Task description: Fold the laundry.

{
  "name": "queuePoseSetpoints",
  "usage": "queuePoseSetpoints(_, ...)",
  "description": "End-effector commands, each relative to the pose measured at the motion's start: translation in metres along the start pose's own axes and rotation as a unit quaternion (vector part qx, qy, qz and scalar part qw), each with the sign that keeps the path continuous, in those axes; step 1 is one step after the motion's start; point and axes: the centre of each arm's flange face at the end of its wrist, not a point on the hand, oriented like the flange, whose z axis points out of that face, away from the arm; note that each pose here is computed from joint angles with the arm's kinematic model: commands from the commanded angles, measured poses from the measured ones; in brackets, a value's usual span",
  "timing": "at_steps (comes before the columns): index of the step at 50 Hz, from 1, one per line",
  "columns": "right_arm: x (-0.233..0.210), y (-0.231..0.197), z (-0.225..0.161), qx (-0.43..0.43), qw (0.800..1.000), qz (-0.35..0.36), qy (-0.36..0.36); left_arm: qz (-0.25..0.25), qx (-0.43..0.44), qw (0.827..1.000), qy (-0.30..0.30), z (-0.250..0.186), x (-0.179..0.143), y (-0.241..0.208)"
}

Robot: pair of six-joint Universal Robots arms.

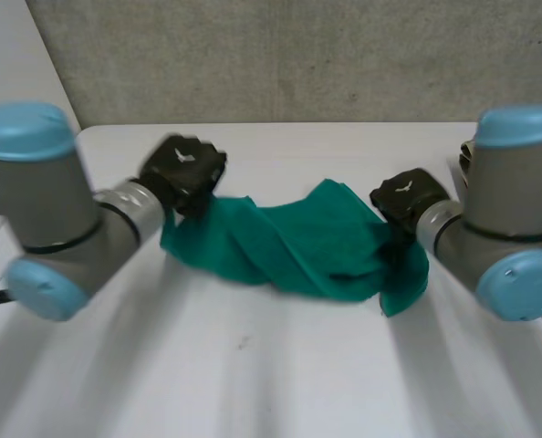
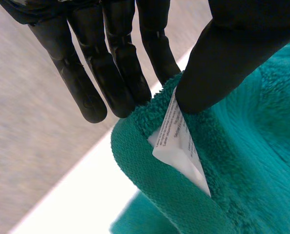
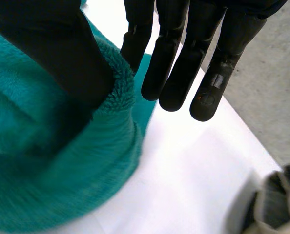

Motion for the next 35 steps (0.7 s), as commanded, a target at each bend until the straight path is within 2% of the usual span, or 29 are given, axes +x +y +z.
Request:
queuePoseSetpoints(1,0.030,-0.020,-0.040,-0.042,0.997,-0.063,-0.003,0.009,0.055,0.996,-0.063,-0.071,-0.031,-0.047)
queuePoseSetpoints(8,0.049,-0.051,-0.075,-0.003,0.997,-0.069,0.017,0.016,0.104,0.988,-0.112,-0.110,-0.047,-0.072)
queuePoseSetpoints(14,0.049,-0.055,-0.078,0.002,0.995,-0.095,0.018,-0.006,0.112,0.987,-0.119,-0.116,-0.045,-0.062)
queuePoseSetpoints(18,0.037,-0.038,-0.052,-0.021,0.988,-0.155,-0.007,-0.019,0.089,0.990,-0.106,-0.107,-0.037,-0.042)
queuePoseSetpoints(20,0.027,-0.023,-0.029,-0.038,0.978,-0.205,-0.029,-0.025,0.061,0.994,-0.093,-0.094,-0.031,-0.021)
queuePoseSetpoints(24,0.019,-0.009,0.016,-0.033,0.968,-0.250,-0.023,-0.035,0.017,0.997,-0.073,-0.069,-0.020,0.010)
queuePoseSetpoints(27,0.016,0.000,0.050,-0.013,0.970,-0.243,0.005,-0.039,0.005,0.997,-0.067,-0.057,-0.019,0.021)
queuePoseSetpoints(30,0.018,-0.002,0.066,0.011,0.974,-0.222,0.035,-0.041,-0.005,0.997,-0.067,-0.043,-0.020,0.028)
queuePoseSetpoints(34,0.029,-0.014,0.072,0.050,0.986,-0.139,0.077,-0.041,-0.013,0.995,-0.088,-0.032,-0.027,0.033)
queuePoseSetpoints(35,0.037,-0.020,0.068,0.065,0.989,-0.099,0.087,-0.041,-0.012,0.995,-0.092,-0.031,-0.029,0.032)
